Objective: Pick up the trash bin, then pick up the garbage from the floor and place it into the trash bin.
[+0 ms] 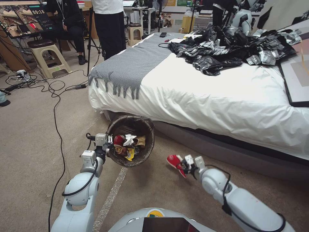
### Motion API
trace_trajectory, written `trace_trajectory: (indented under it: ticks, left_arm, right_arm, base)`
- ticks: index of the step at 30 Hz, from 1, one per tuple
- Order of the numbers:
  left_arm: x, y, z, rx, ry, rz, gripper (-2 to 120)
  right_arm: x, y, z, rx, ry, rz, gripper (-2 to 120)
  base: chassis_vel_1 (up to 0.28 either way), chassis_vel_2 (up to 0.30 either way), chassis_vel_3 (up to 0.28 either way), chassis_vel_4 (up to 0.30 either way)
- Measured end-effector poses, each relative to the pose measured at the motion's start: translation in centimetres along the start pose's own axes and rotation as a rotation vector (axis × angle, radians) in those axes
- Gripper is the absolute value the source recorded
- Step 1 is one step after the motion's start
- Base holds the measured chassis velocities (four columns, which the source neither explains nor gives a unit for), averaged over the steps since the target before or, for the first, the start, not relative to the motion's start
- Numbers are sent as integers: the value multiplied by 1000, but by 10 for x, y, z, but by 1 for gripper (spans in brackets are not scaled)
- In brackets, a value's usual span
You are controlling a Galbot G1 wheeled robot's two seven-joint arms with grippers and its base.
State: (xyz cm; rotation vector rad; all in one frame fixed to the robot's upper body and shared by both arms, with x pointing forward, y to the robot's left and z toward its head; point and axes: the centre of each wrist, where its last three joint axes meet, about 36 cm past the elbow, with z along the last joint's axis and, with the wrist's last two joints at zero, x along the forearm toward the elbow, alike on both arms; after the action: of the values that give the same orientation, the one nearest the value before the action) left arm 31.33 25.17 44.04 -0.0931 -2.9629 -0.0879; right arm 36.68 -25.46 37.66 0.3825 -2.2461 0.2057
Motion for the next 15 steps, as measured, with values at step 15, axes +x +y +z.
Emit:
trace_trajectory:
  ticks: [15]
  left_arm:
    - [1,-4,-5,2,-10,8,2]
  right_arm:
    - [236,5,-143,53,-459,-166,8]
  base:
    - [0,0,0,0]
